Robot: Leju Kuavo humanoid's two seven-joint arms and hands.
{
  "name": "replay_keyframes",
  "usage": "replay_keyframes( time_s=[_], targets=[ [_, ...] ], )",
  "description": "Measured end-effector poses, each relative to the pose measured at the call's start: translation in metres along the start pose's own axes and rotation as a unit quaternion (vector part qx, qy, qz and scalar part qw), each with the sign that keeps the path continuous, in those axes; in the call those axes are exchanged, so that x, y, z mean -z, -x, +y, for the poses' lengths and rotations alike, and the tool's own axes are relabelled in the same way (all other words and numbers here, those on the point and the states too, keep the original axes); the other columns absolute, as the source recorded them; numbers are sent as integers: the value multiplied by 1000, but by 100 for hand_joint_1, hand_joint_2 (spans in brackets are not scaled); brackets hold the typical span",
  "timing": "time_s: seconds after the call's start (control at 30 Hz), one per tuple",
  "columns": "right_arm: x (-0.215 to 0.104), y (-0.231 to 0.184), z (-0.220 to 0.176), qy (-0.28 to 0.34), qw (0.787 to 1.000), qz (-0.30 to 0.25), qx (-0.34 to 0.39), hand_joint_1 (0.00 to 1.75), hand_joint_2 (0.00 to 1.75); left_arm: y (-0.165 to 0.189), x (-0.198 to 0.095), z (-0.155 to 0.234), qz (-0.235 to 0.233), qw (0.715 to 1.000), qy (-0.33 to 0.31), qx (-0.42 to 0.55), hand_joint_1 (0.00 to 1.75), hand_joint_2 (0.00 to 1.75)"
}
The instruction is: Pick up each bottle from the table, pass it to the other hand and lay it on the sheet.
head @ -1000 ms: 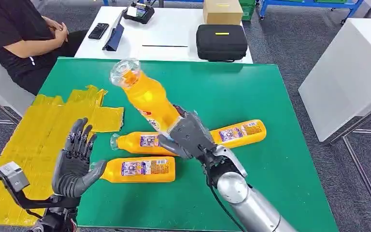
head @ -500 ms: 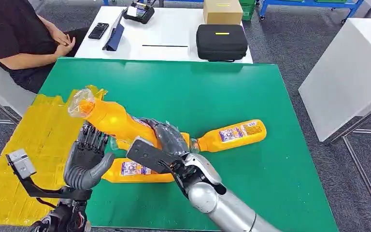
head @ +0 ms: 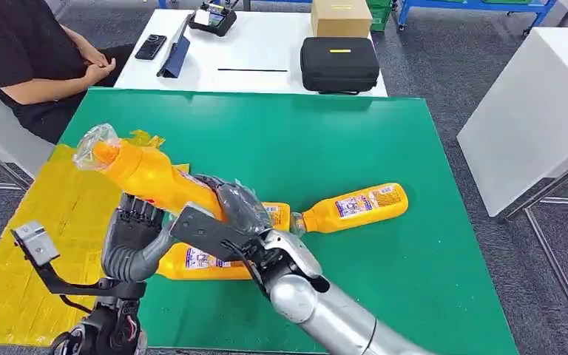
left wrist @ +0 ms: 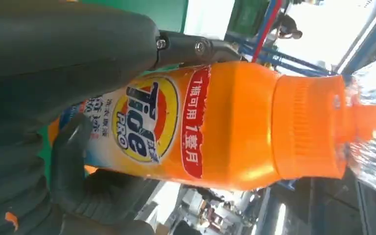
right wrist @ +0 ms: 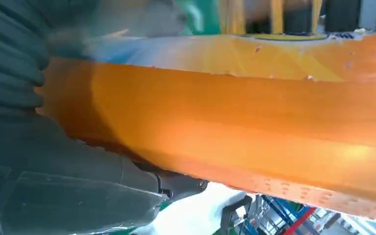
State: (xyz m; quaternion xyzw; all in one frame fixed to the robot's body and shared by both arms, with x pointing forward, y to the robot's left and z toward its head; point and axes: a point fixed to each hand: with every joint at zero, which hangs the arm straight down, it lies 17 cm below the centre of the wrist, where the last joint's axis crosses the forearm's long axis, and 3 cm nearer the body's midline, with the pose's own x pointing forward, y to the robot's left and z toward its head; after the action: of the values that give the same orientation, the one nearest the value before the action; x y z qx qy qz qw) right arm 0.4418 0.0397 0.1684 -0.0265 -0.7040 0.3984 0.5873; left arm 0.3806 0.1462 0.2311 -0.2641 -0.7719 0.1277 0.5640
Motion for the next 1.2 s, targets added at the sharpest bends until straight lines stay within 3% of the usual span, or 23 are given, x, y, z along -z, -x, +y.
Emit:
replay_keyframes(
  time_s=[0.3,0.73,0.77,0.8,1.2],
  targets=[
    [0,2,45,-38,999,-3,-12,175,175,7,8,3,18,1000,-8,-15,0,175],
    [4,14,70,-67,997,14,-21,175,175,32,6,22,61,997,-37,-39,0,175],
    [4,16,72,-68,997,18,-19,175,175,35,7,24,66,996,-40,-43,17,175],
    [4,19,74,-68,997,22,-17,175,175,39,7,26,71,995,-43,-47,175,175],
    [7,31,73,-67,997,36,-2,175,175,47,10,40,78,992,-66,-74,175,175]
  ],
)
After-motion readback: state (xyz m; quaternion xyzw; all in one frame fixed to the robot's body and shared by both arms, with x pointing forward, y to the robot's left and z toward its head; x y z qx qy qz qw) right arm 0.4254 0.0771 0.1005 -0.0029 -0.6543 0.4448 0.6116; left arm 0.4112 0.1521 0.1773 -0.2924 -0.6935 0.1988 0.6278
